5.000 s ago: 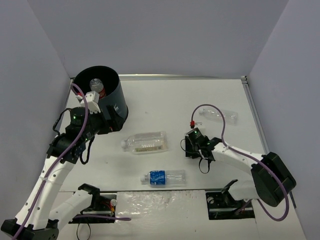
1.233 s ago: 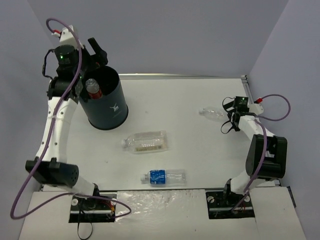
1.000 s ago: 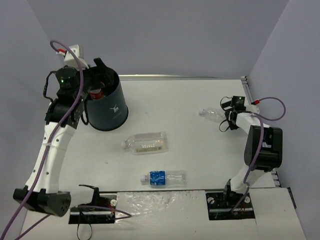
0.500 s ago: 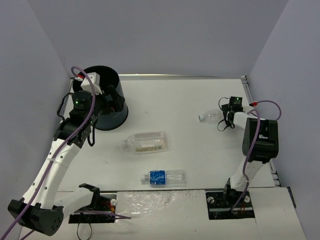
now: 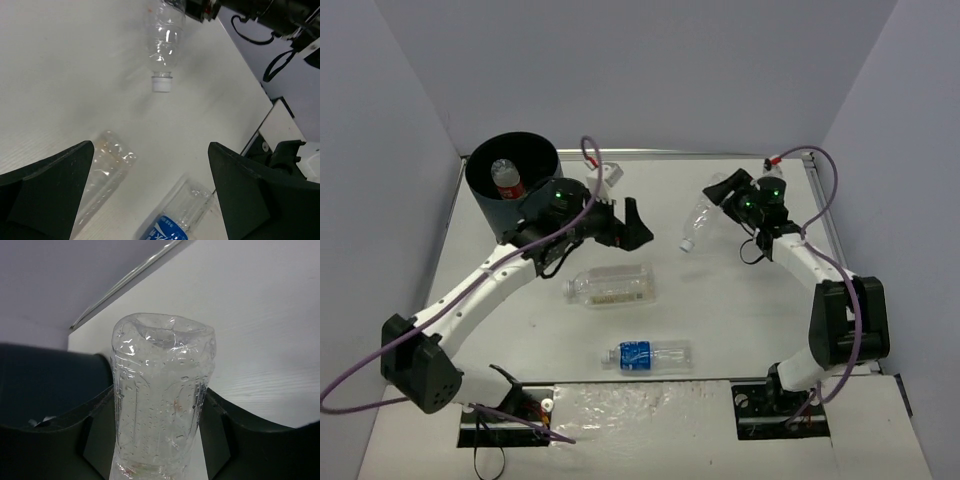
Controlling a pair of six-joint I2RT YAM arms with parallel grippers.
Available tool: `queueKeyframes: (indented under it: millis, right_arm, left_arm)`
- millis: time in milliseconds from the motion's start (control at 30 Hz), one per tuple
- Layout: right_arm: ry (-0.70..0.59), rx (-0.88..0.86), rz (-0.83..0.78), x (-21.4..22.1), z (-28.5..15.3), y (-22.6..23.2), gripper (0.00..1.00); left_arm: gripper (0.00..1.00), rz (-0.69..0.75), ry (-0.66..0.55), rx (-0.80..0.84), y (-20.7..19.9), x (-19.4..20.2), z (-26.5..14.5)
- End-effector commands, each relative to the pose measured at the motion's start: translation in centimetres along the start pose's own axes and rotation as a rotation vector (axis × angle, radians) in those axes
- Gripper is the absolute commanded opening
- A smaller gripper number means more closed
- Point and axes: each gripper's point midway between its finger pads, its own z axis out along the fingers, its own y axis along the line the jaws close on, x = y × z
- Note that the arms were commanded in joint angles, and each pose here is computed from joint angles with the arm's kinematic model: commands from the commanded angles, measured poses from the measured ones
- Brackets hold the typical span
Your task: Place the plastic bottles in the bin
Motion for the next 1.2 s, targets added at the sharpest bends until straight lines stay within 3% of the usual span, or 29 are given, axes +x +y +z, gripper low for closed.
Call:
queueKeyframes:
  millis: [0,67,200,433,733,767,867,933,967,1000,1067,1100,1133,1167]
  right_arm:
    - [-0.018,-0.31,-0.134,0.7,-4.0,10.8,0.22]
    - [-0.056,-0.379,-0.165,1.1,-7.0,14.6,0.22]
    - [-0.094,-0.409,-0.165,1.9,-10.9,17.8,0.22]
    - [-0.077,-0.371,-0.178,4.3,-13.8,17.8,0.22]
    - [0.009,-0.428,-0.225,7.9,-15.7,18.5,0.22]
    - [0.01,-0.433,-0.233,8.1,-15.7,18.6,0.23]
    - [0.016,-0.453,-0.248,8.7,-16.0,19.2,0.25]
    - [0.01,-0.455,-0.255,8.6,-16.1,19.4,0.31]
    - [0.013,-0.454,-0.259,8.6,-16.1,19.5,0.34]
    - [0.011,-0.455,-0.262,8.5,-16.2,19.6,0.39]
    - [0.0,-0.456,-0.265,8.1,-16.3,19.9,0.46]
    - [-0.01,-0.447,-0.266,7.8,-16.3,19.9,0.57]
    - [-0.015,-0.442,-0.266,7.6,-16.3,20.1,0.62]
    - [-0.041,-0.425,-0.262,6.7,-16.5,20.3,0.75]
  left_arm:
    - [0.97,0.104,-0.063,0.166,-7.0,-2.1,1.0]
    - [0.97,0.13,-0.072,0.119,-7.6,-1.7,2.0]
    - [0.97,0.13,-0.051,0.088,-8.5,-0.6,3.7]
    - [0.97,0.09,-0.087,0.15,-10.6,-0.5,4.5]
    - [0.95,0.09,-0.149,0.061,-9.5,-1.8,3.8]
    - [0.9,0.094,-0.153,0.06,-9.5,-1.9,3.8]
    - [0.59,0.098,-0.159,0.058,-9.5,-2.0,3.5]
    - [0.46,0.099,-0.156,0.066,-9.6,-1.9,3.5]
    - [0.34,0.1,-0.157,0.071,-9.8,-1.9,3.3]
    - [0.33,0.102,-0.159,0.073,-9.8,-2.0,3.2]
    - [0.13,0.105,-0.169,0.062,-9.7,-2.2,2.8]
    - [0.06,0.103,-0.174,0.048,-9.3,-2.2,2.7]
    - [0.05,0.103,-0.179,0.044,-9.3,-2.3,2.6]
    - [0.03,0.106,-0.186,0.038,-9.2,-2.4,2.2]
